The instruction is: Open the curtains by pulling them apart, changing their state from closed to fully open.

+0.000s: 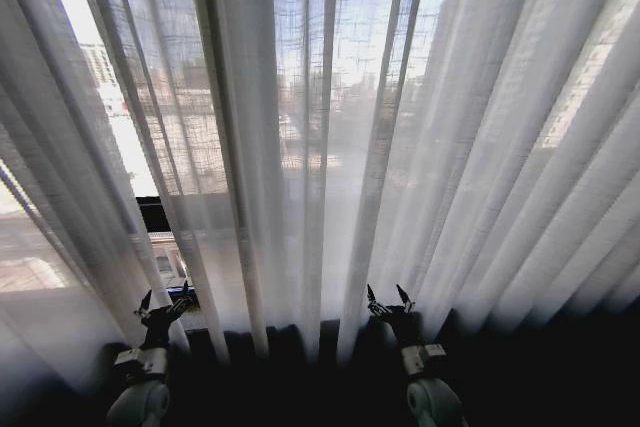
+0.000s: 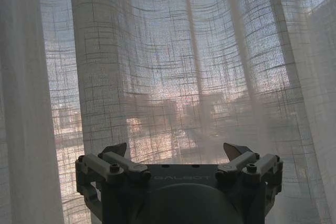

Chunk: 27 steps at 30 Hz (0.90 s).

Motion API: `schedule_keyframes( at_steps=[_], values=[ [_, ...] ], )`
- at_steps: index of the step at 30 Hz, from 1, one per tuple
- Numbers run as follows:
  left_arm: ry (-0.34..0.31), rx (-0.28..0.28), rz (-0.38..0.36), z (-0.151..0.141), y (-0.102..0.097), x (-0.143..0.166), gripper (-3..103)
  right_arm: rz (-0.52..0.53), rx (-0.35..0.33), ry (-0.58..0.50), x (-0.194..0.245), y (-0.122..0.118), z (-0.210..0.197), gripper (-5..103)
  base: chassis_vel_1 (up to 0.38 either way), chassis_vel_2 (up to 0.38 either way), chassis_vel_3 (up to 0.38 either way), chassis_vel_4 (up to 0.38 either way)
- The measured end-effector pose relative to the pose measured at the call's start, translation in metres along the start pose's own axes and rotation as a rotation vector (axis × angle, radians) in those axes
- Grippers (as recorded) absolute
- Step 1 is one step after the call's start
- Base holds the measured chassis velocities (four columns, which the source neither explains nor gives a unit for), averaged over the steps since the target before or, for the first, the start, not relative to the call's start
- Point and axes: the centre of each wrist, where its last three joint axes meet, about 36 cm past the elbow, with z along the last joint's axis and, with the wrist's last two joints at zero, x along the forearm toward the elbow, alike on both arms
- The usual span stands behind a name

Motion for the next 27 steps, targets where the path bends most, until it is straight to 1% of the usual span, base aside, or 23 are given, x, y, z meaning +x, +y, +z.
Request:
schedule_keyframes(
  at_steps=[5, 7, 11, 16, 22, 23, 27],
  values=[
    [0.000, 0.000, 0.000, 0.000, 0.000, 0.000, 100, -0.029, 0.010, -0.024, -0.005, 0.006, 0.005, 100, -0.069, 0.064, 0.063, -0.060],
    [0.000, 0.000, 0.000, 0.000, 0.000, 0.000, 100, -0.057, 0.037, -0.025, -0.009, 0.010, 0.005, 100, -0.069, 0.089, 0.077, -0.095],
    [-0.001, 0.000, 0.000, 0.000, 0.000, 0.000, 100, -0.056, 0.052, -0.031, -0.019, 0.013, 0.005, 100, -0.046, 0.078, 0.062, -0.094],
    [0.000, 0.000, 0.000, 0.000, 0.000, 0.000, 100, -0.047, 0.063, -0.041, -0.032, 0.016, 0.005, 100, 0.000, 0.000, 0.000, 0.000],
    [0.000, 0.000, 0.000, 0.000, 0.000, 0.000, 100, -0.051, 0.078, -0.041, -0.015, 0.016, 0.003, 100, 0.000, 0.000, 0.000, 0.000],
    [0.000, 0.000, 0.000, 0.000, 0.000, 0.000, 100, -0.054, 0.088, -0.043, -0.005, 0.013, 0.002, 100, 0.000, 0.000, 0.000, 0.000],
    [0.000, 0.000, 0.000, 0.000, 0.000, 0.000, 100, -0.055, 0.082, -0.064, 0.011, 0.016, -0.004, 100, 0.000, 0.000, 0.000, 0.000]
  ],
)
